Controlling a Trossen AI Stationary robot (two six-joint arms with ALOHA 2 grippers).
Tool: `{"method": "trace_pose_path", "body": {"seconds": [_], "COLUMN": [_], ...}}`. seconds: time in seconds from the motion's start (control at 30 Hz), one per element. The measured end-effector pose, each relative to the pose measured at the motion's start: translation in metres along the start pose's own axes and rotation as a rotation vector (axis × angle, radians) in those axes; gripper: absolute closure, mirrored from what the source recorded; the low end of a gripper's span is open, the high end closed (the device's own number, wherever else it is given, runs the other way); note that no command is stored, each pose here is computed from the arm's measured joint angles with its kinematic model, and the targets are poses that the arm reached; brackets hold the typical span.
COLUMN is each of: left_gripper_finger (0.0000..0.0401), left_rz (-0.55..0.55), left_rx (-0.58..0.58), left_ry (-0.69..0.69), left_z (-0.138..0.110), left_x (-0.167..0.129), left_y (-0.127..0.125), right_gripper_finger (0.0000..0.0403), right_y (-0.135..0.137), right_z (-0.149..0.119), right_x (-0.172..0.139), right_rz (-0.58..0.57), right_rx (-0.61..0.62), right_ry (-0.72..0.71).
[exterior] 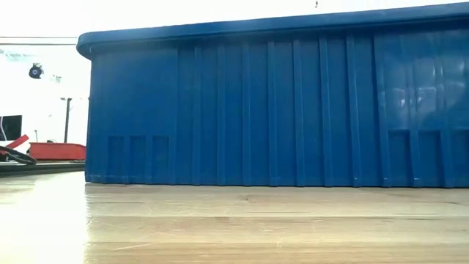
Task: Pick and place slides into bin
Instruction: Return to Home Position
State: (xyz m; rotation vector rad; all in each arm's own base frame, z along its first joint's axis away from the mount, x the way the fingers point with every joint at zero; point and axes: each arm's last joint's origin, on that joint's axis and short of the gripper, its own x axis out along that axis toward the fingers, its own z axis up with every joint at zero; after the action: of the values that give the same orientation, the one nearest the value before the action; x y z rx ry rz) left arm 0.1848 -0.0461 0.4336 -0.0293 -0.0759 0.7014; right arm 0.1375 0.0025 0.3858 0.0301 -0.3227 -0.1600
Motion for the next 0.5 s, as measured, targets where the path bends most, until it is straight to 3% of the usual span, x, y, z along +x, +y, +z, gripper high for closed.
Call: {"method": "trace_pose_path", "body": {"seconds": [0.2, 0.37, 0.5], "left_gripper_finger": [0.0196, 0.0196, 0.0216], "left_rz": [0.000, -0.010, -0.143], "left_rx": [0.002, 0.002, 0.004], "left_ry": [0.001, 0.001, -0.010], "left_z": [0.000, -0.001, 0.001], "left_x": [0.000, 0.000, 0.000], "left_y": [-0.001, -0.001, -0.004], "right_gripper_finger": [0.0394, 0.0394, 0.0394], "right_y": [-0.004, -0.005, -0.006], "right_z": [-0.022, -0.029, -0.026], "right_x": [-0.013, -0.016, -0.019], "right_rz": [-0.037, -0.067, -0.070], "right_rx": [0.058, 0.072, 0.053], "right_ry": [-0.176, -0.210, -0.223]}}
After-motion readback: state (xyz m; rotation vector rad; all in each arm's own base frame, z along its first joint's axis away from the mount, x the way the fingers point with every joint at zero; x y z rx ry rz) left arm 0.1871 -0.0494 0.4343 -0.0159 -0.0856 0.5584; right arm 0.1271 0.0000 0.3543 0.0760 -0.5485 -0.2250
